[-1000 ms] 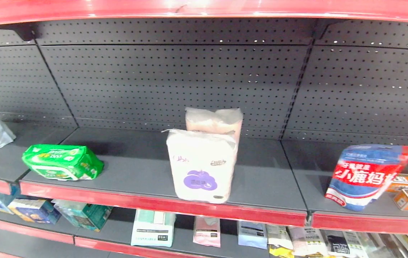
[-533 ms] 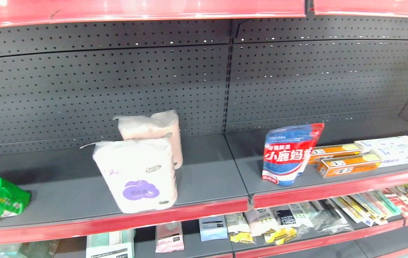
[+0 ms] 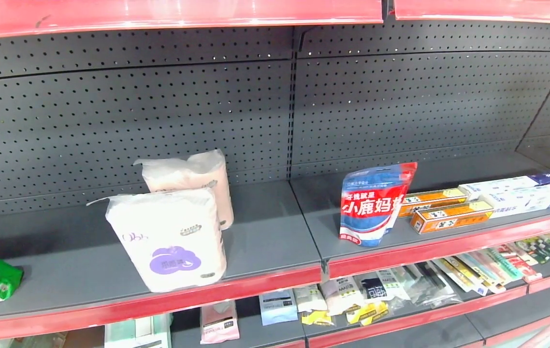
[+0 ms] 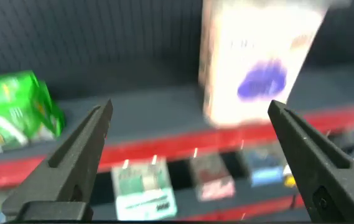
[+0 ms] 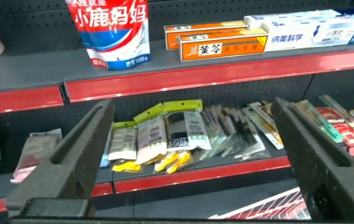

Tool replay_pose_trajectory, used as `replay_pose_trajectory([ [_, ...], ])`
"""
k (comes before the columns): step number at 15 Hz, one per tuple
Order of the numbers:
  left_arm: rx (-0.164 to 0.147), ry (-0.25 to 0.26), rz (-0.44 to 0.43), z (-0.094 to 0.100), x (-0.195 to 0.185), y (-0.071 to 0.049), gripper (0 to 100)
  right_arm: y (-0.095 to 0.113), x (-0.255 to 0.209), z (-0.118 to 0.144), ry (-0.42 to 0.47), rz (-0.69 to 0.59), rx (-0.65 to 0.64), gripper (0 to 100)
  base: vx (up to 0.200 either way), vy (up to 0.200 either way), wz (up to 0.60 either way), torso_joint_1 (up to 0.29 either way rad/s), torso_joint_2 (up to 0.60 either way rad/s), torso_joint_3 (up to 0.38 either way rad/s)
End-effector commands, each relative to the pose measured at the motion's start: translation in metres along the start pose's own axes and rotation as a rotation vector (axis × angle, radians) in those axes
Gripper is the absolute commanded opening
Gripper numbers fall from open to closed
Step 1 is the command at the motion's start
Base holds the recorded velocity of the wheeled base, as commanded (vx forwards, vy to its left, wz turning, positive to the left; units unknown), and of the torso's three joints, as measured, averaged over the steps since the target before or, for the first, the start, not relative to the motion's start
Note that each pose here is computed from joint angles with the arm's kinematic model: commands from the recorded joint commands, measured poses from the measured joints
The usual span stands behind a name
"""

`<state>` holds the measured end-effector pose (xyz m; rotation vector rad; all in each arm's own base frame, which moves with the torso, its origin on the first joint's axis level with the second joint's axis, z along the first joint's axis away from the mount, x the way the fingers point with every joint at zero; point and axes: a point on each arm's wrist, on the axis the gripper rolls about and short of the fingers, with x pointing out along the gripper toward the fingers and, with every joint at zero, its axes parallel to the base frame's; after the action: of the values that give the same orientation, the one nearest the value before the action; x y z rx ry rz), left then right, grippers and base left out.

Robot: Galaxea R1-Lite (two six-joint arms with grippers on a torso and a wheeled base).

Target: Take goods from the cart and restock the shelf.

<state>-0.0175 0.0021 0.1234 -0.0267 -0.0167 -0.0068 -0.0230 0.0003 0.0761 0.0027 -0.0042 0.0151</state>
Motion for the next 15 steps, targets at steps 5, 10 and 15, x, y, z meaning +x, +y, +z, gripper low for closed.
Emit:
replay_pose_trajectory([
  [5,-0.063,0.312,0.441,0.075,0.108,0.017,100,0.0,0.0,0.0,0.001,0.0,0.0,100,0.0,0.0,0.0,0.0,0.0,0.0],
  [10,-0.105,0.498,0.509,0.05,0.113,0.03,100,0.0,0.0,0.0,0.001,0.0,0.0,100,0.0,0.0,0.0,0.0,0.0,0.0],
  [15,-0.12,0.628,0.527,0.033,0.138,0.042,100,0.0,0.0,0.0,0.001,0.0,0.0,100,0.0,0.0,0.0,0.0,0.0,0.0],
])
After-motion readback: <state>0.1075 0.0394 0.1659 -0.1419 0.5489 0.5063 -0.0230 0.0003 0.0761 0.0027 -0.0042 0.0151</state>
